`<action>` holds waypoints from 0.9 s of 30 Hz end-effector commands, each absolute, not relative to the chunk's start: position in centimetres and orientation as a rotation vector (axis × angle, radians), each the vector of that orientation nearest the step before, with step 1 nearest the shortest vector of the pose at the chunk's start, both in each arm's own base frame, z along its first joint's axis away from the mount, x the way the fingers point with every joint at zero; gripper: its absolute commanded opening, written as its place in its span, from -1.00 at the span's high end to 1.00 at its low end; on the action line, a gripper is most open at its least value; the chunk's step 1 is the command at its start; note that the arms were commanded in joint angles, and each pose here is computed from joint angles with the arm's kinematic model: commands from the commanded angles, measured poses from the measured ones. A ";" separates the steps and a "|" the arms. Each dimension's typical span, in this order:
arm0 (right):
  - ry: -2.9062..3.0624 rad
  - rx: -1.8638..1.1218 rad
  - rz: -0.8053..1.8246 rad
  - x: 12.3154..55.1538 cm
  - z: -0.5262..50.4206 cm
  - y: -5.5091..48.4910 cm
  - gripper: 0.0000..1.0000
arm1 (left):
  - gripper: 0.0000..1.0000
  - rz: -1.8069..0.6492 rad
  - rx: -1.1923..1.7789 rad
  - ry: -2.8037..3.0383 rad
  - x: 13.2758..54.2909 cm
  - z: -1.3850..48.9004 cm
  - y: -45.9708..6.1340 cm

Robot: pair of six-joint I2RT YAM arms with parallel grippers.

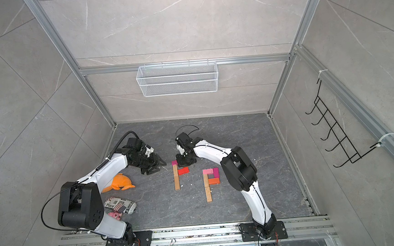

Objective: Assemble the letter p with building blocks
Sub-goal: Adjust the building block at the center of the board.

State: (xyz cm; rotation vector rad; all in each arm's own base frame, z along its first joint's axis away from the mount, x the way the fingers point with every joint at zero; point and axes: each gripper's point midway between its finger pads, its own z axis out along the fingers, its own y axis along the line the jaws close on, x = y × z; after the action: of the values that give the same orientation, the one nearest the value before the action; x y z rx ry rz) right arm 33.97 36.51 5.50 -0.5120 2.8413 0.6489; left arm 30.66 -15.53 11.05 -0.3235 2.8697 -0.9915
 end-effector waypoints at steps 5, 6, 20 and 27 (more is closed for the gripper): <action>2.809 -0.513 0.688 31.7 5.9 35.2 0.98 | -0.12 -1.057 -0.283 2.836 30.9 12.4 -16.0; 2.813 -0.516 0.685 31.6 5.7 35.1 0.98 | -0.12 -1.054 -0.284 2.836 30.9 12.4 -16.0; 2.847 -0.544 0.701 31.0 3.3 36.5 0.97 | -0.12 -1.048 -0.286 2.848 31.0 12.1 -16.0; 2.866 -0.560 0.690 30.5 2.4 36.7 0.97 | -0.13 -1.061 -0.281 2.846 30.9 12.1 -16.1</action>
State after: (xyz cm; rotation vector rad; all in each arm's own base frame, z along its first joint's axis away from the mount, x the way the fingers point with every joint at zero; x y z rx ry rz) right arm 30.82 36.36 3.44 -0.5601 2.8394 0.6899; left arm 30.57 -15.77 11.22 -0.3185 2.8678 -1.0174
